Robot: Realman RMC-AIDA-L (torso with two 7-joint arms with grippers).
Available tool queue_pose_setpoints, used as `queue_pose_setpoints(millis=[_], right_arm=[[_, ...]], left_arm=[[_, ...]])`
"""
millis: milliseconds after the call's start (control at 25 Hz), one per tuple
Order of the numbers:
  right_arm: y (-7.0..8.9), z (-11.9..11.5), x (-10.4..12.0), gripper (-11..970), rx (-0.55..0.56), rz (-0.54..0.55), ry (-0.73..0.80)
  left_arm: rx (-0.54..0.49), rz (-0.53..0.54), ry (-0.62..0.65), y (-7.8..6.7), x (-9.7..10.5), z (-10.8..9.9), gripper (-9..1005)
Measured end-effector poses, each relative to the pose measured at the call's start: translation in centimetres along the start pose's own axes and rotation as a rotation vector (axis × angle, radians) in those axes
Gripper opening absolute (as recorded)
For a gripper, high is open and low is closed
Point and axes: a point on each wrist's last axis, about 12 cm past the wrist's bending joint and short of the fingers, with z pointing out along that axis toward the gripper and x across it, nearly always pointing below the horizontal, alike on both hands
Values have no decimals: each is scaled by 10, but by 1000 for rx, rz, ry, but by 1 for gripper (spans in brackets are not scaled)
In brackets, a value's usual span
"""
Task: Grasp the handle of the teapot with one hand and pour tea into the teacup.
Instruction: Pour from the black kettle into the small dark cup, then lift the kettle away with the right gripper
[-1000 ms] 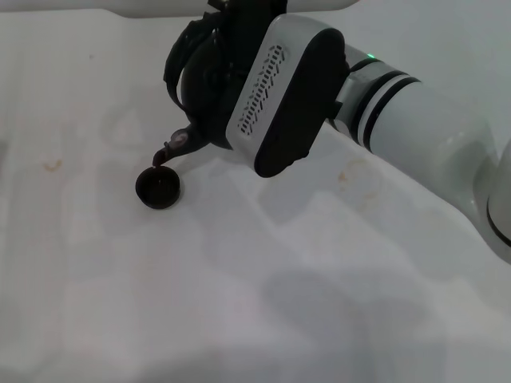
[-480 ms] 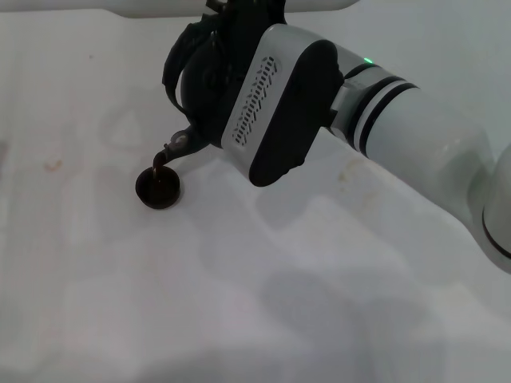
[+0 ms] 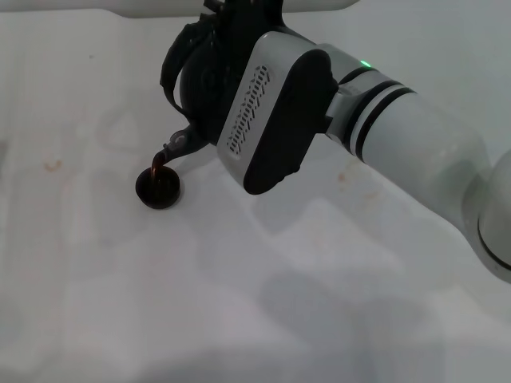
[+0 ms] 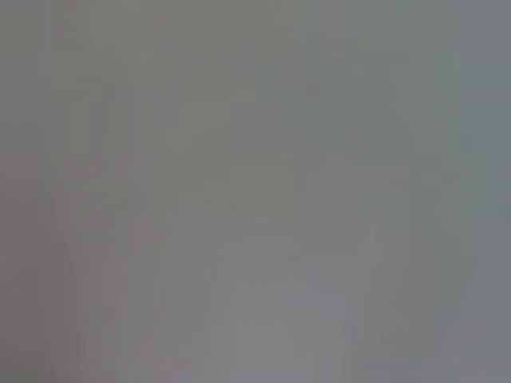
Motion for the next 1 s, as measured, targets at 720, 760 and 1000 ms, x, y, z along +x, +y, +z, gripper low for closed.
queue_pose_setpoints(millis=[720,760,1000], right_arm=[[5,-2,-3,105,8,-35,0],[5,-2,-3,105,9,-35,0],[5,-2,-4,102,11,-42,-2]], left_arm=[[0,0,0,0,0,0,865],[1,0,0,0,0,0,865],[2,0,1,0,0,0,865]])
